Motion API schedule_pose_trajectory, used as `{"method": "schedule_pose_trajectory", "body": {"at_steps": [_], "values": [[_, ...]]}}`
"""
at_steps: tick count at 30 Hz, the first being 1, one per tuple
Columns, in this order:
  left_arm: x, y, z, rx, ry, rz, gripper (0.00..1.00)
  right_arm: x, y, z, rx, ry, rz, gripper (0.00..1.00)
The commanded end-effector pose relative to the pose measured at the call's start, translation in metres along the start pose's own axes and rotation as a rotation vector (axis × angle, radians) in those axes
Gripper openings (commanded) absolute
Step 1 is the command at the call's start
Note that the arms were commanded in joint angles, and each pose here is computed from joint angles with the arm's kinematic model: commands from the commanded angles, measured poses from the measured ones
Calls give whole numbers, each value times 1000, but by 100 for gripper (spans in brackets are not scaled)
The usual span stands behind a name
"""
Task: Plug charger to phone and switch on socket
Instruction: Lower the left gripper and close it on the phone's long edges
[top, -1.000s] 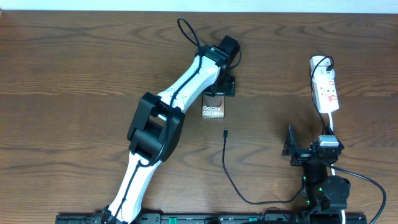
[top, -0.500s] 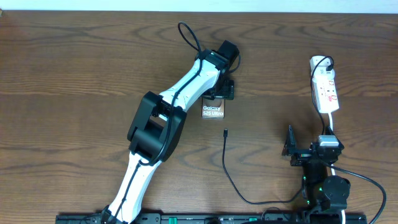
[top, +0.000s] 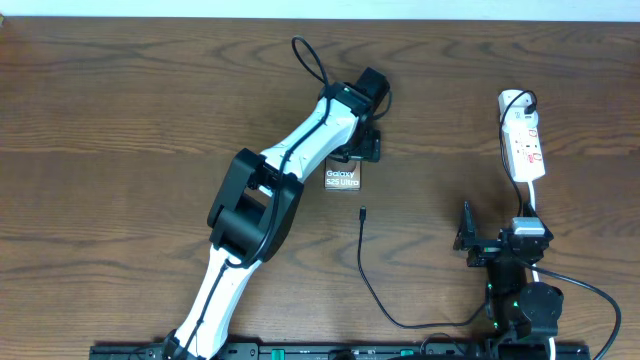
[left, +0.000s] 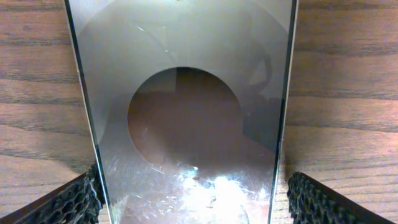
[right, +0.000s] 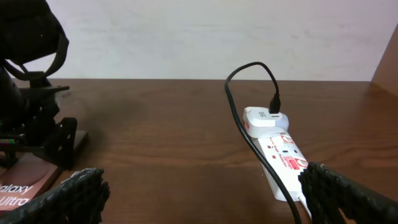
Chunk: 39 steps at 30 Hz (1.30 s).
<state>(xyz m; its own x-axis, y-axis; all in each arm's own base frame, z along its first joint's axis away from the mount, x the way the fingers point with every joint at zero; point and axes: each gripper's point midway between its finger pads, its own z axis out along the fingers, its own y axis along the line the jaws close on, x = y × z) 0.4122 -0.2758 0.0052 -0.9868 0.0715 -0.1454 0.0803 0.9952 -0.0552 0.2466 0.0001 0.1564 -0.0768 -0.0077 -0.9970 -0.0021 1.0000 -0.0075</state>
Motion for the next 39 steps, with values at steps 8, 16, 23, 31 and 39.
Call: {"method": "schedule_pose_trajectory", "body": {"at_steps": [8,16,23,31,39], "values": [[6,12,13,-46,22,-24,92,1,-2,0,8,2,11,99],[20,19,28,-60,54,-23,92,1,-2,0,8,2,11,99],[23,20,30,-64,62,-22,91,1,-2,0,8,2,11,99],[30,9,30,1,104,1,92,1,-2,0,8,2,11,99],[31,7,30,11,109,10,91,1,-2,0,8,2,11,99]]}}
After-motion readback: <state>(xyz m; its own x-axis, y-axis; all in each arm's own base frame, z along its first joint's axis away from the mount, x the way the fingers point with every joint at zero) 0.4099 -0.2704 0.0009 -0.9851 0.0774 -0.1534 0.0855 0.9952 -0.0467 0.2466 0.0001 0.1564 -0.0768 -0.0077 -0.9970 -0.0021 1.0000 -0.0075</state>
